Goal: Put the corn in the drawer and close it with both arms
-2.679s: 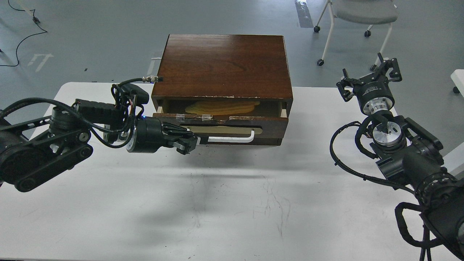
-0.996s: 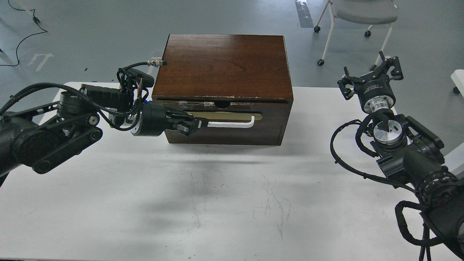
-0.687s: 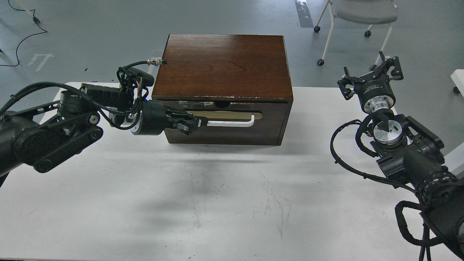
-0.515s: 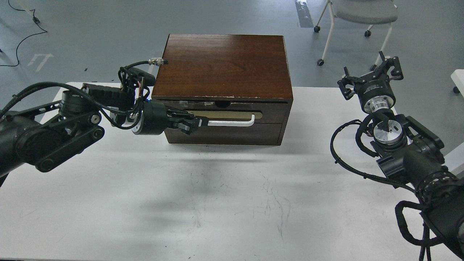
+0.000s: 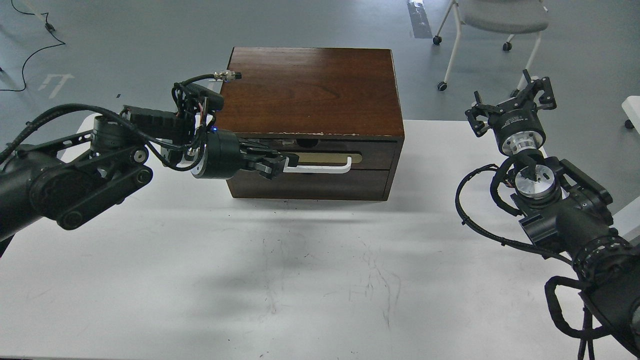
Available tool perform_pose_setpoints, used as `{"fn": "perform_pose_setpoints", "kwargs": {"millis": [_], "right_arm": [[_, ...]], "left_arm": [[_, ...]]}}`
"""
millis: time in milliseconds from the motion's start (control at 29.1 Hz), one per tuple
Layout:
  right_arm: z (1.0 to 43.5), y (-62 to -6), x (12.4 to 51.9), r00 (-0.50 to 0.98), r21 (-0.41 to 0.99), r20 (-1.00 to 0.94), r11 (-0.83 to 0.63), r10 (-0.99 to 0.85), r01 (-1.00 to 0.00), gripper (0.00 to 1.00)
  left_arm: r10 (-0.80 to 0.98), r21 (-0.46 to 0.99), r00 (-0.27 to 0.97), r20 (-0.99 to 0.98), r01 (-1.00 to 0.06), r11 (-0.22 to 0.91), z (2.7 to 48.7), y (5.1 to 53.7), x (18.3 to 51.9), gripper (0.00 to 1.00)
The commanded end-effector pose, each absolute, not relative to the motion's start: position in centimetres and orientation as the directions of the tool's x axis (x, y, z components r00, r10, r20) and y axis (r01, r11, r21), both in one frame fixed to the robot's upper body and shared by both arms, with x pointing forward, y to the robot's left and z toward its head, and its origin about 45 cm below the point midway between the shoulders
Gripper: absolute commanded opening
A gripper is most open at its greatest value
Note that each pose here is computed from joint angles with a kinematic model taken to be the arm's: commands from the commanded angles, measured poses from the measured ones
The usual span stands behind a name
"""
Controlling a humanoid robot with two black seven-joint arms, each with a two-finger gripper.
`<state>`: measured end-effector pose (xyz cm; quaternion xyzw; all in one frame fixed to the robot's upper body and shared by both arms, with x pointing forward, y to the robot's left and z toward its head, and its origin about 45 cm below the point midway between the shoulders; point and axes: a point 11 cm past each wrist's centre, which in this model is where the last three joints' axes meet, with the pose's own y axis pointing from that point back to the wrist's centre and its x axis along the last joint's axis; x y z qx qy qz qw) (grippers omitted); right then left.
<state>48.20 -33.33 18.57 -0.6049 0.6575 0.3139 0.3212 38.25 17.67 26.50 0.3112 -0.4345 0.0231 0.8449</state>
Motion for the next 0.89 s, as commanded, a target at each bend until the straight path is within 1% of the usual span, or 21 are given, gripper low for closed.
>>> {"fn": "perform_pose_setpoints", "kwargs": {"millis": [0, 34, 69, 103, 137, 172, 206, 240, 275, 309, 343, 378, 412, 446, 515, 584, 721, 859], "right_arm": [[18.7, -33.2, 48.3, -0.055, 0.018, -0.803, 0.067, -0.593, -0.998, 1.00], [18.7, -33.2, 48.3, -0.054, 0.018, -0.803, 0.067, -0.593, -0.998, 1.00], [18.7, -33.2, 48.3, -0.054, 0.018, -0.803, 0.067, -0.593, -0.998, 1.00], [18.8, -33.2, 48.3, -0.050, 0.015, -0.804, 0.064, -0.592, -0.998, 1.00], [18.8, -33.2, 48.3, -0.048, 0.014, -0.804, 0.063, -0.593, -0.998, 1.00], [18.8, -33.2, 48.3, -0.048, 0.014, -0.804, 0.063, -0.593, -0.998, 1.00], [18.8, -33.1, 48.3, -0.046, 0.012, -0.805, 0.061, -0.592, -0.998, 1.00], [18.8, -33.1, 48.3, -0.044, 0.011, -0.805, 0.060, -0.592, -0.998, 1.00], [18.7, -33.1, 48.2, -0.045, 0.012, -0.805, 0.060, -0.592, -0.998, 1.00], [18.7, -33.1, 48.2, -0.045, 0.012, -0.805, 0.060, -0.592, -0.998, 1.00], [18.7, -33.0, 48.2, -0.044, 0.012, -0.806, 0.058, -0.591, -0.998, 1.00], [18.8, -32.9, 48.3, -0.043, 0.011, -0.806, 0.058, -0.590, -0.998, 1.00], [18.8, -33.0, 48.3, -0.045, 0.012, -0.806, 0.059, -0.591, -0.998, 1.00], [18.8, -32.9, 48.3, -0.043, 0.011, -0.806, 0.058, -0.590, -0.998, 1.00], [19.0, -32.8, 48.5, -0.040, 0.008, -0.806, 0.057, -0.591, -0.998, 1.00], [19.4, -32.8, 48.7, -0.036, 0.002, -0.805, 0.058, -0.593, -0.998, 1.00], [19.3, -33.0, 48.6, -0.045, 0.009, -0.803, 0.064, -0.594, -0.998, 1.00], [19.0, -33.3, 48.5, -0.061, 0.020, -0.806, 0.076, -0.588, -0.997, 1.00]], "left_arm": [[-0.138, 0.415, 0.646, 0.751, -0.298, 0.860, 28.7, 17.8, 38.0, 0.00], [-0.092, 0.377, 0.656, 0.749, -0.309, 0.873, 29.5, 17.8, 38.3, 0.00], [0.009, 0.296, 0.669, 0.743, -0.340, 0.893, 31.5, 18.2, 38.9, 0.11], [0.120, 0.205, 0.685, 0.718, -0.373, 0.905, 33.4, 18.9, 39.6, 0.46], [0.185, 0.154, 0.695, 0.694, -0.394, 0.906, 34.3, 19.4, 40.1, 0.72], [0.258, 0.103, 0.704, 0.662, -0.426, 0.899, 35.1, 20.2, 40.7, 0.92], [0.383, 0.021, 0.715, 0.585, -0.485, 0.874, 36.0, 21.8, 41.9, 0.95], [0.447, -0.019, 0.716, 0.537, -0.519, 0.854, 36.3, 22.8, 42.5, 0.96], [0.554, -0.082, 0.704, 0.444, -0.584, 0.807, 36.7, 24.8, 43.7, 0.97], [0.601, -0.108, 0.691, 0.401, -0.616, 0.780, 36.9, 25.8, 44.3, 0.97], [0.657, -0.135, 0.668, 0.350, -0.658, 0.741, 37.0, 27.3, 44.9, 0.97], [0.740, -0.174, 0.617, 0.268, -0.724, 0.667, 37.0, 29.8, 46.0, 0.97], [0.772, -0.187, 0.591, 0.235, -0.751, 0.633, 37.0, 31.0, 46.4, 0.98], [0.836, -0.212, 0.526, 0.156, -0.809, 0.548, 36.6, 33.6, 47.1, 0.98], [0.882, -0.228, 0.462, 0.091, -0.853, 0.470, 36.2, 36.0, 47.5, 0.98], [0.928, -0.249, 0.371, -0.024, -0.902, 0.354, 35.1, 38.6, 48.0, 0.98], [0.952, -0.244, 0.277, -0.128, -0.940, 0.240, 33.0, 40.5, 48.4, 0.98], [0.953, -0.190, 0.158, -0.257, -0.976, 0.110, 28.3, 42.1, 47.8, 0.98]]}}
